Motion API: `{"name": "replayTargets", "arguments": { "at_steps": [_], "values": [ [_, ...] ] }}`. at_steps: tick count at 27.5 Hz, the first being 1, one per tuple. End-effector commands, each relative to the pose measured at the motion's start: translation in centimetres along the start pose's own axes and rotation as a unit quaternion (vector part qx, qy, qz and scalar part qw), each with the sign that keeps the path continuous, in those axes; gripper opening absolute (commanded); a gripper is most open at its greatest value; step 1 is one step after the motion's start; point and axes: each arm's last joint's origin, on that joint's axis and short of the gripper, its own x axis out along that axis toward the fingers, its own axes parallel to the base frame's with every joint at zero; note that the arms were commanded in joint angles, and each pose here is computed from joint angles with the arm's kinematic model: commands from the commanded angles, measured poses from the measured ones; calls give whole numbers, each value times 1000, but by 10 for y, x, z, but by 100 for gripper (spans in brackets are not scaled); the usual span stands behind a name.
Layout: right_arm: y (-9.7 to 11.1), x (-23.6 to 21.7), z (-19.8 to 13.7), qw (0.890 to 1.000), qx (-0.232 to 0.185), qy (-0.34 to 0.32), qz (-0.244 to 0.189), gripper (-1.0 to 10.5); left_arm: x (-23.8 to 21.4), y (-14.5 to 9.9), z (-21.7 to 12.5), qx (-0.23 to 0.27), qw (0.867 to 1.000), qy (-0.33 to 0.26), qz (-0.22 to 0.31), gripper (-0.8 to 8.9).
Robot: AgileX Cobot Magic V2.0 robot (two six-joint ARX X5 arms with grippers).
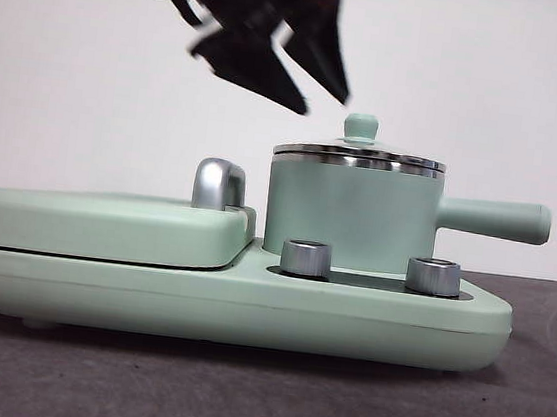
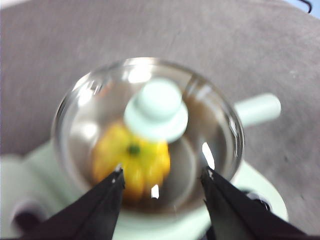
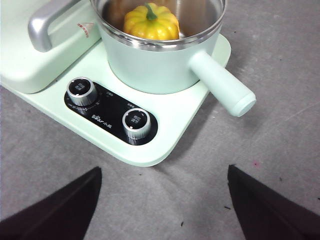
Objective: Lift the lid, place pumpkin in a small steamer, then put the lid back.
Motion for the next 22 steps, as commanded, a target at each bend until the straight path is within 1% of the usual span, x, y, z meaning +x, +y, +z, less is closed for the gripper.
{"name": "replayTargets", "arguments": {
  "at_steps": [1, 4, 8, 12, 15, 19, 22],
  "values": [
    [2, 1, 2, 1000, 4, -5, 13, 387, -11, 1, -1, -50, 998, 33, 1, 250],
    [3, 6, 6, 1000, 4, -3, 29, 387, -26, 4, -6, -76, 996, 55, 1, 249],
    [5, 20, 14, 999, 4, -1, 44, 387, -46, 4, -20, -79, 996, 44, 6, 250],
    [8, 38, 24, 998, 3, -4, 59, 387, -67, 6, -51, -101, 994, 35, 15, 250],
    [10, 51, 31, 997, 3, -12, 75, 387, -86, 8, -79, -126, 991, 31, 26, 250],
    [12, 67, 38, 995, 2, -18, 97, 387, -115, 9, -108, -154, 987, 2, 45, 249],
    [14, 76, 40, 994, 1, -18, 111, 387, -133, 7, -120, -160, 986, -28, 50, 247]
  ]
}}
